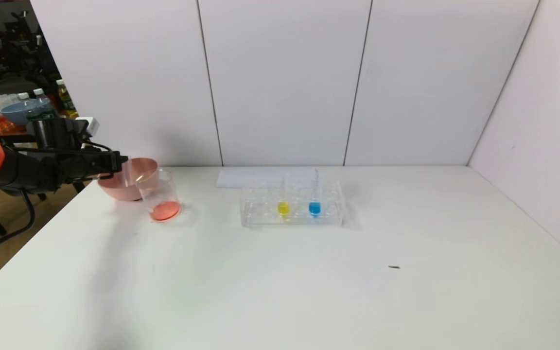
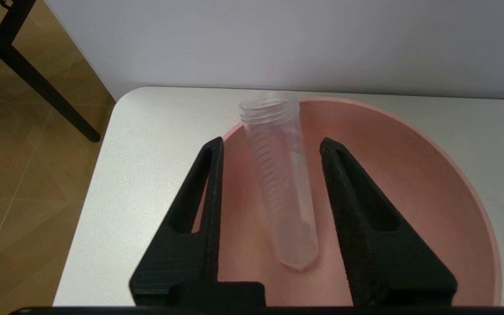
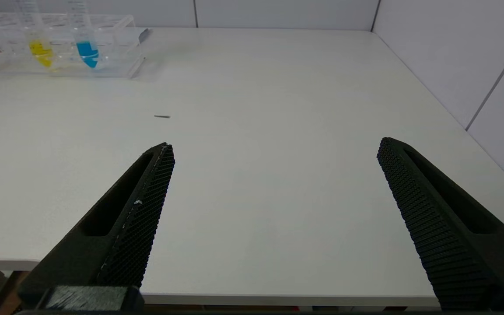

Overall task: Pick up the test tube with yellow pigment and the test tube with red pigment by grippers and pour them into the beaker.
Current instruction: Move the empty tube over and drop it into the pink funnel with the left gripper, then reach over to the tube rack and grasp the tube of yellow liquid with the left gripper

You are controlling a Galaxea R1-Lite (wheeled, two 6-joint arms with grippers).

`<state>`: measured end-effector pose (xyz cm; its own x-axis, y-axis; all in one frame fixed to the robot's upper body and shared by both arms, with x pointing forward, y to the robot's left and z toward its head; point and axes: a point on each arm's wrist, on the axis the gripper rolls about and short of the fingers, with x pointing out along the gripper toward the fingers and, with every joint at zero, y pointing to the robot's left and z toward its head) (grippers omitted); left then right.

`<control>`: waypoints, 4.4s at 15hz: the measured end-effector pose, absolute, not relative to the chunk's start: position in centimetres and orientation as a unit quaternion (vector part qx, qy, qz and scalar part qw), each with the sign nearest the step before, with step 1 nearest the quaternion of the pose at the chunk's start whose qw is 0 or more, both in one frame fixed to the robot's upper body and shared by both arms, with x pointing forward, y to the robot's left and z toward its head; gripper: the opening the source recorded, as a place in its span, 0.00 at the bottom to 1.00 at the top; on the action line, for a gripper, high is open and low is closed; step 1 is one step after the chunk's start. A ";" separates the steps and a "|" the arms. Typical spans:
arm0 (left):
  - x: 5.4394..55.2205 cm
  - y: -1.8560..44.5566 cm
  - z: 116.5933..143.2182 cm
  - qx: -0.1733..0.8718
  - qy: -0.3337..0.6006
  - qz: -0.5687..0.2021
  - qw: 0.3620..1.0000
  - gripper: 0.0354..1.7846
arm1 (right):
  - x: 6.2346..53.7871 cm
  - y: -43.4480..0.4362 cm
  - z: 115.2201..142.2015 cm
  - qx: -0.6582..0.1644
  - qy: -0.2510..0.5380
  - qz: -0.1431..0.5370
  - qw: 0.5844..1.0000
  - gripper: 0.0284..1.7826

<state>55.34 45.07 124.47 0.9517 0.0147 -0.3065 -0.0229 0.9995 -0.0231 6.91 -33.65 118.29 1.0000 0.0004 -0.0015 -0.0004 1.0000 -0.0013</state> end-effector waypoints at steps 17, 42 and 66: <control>53.7 44.5 126.6 -0.010 0.145 0.008 0.989 0.99 | 6.9 -33.6 118.3 -0.001 0.001 0.000 1.000 0.95; 41.1 37.4 135.2 0.014 0.097 -0.049 0.994 0.99 | 6.9 -33.6 118.3 -0.001 0.001 0.000 1.000 0.95; 29.5 30.4 135.8 0.024 0.071 -0.199 0.977 0.99 | 6.9 -33.6 118.3 -0.001 0.001 0.000 1.000 0.95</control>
